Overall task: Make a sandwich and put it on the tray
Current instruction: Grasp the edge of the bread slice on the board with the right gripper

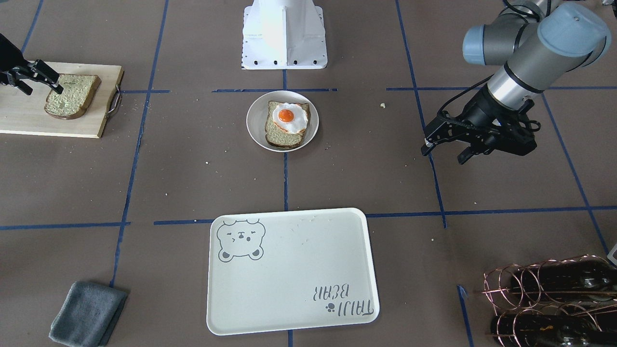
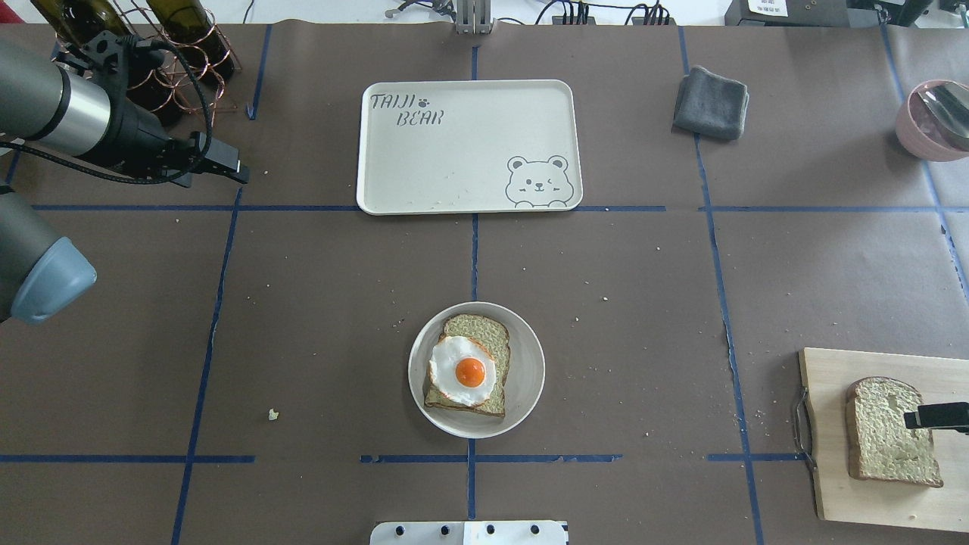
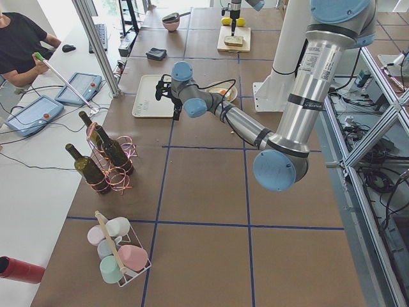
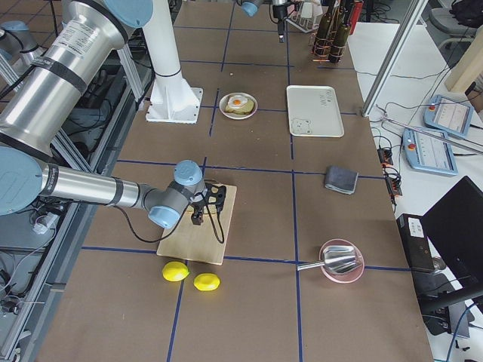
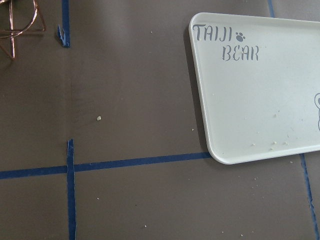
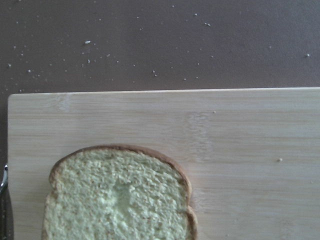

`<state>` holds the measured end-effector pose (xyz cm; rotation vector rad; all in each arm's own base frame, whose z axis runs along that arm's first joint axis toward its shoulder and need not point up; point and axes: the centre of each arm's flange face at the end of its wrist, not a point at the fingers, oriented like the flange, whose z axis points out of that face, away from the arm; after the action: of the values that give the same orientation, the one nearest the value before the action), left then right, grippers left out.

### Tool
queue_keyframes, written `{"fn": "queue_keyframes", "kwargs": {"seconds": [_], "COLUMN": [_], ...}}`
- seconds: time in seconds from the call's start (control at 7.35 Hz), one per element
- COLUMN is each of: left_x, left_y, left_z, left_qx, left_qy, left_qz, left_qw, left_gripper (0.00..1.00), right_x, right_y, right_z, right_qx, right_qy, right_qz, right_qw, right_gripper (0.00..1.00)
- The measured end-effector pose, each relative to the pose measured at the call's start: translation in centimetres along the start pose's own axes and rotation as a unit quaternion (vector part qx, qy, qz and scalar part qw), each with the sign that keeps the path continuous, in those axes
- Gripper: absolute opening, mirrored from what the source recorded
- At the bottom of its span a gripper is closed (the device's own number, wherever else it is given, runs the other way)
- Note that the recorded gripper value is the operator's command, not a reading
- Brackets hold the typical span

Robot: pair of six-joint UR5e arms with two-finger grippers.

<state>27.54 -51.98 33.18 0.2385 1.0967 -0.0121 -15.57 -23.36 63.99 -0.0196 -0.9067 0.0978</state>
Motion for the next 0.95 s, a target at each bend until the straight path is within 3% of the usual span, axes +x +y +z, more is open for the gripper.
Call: {"fn": "queue_keyframes", "kwargs": {"seconds": [0.27,0.41,0.95], "left_x": [-0.02,-0.03,-0.07], "left_y": [0.0,-0.01,-0.02], "left_z": [0.0,-0.01,0.03], "left_qx": [0.0,0.0,0.0], "left_qy": [0.0,0.0,0.0], "left_qz": [0.0,0.0,0.0], "left_qw": [1.0,1.0,1.0], "left_gripper": [1.0,1.0,1.0], "right_x": [-0.14,-0.22,-0.23], "right_y": [0.57,0.75,0.84], "right_z": [0.4,0.57,0.72], "right_qx": [-0.01,-0.014,-0.016], "right_qy": [0.001,0.002,0.003], "right_qz": [-0.008,-0.011,-0.012], "right_qw": [0.9999,0.9998,0.9998], "right_gripper": [0.63,0.57,0.49]}}
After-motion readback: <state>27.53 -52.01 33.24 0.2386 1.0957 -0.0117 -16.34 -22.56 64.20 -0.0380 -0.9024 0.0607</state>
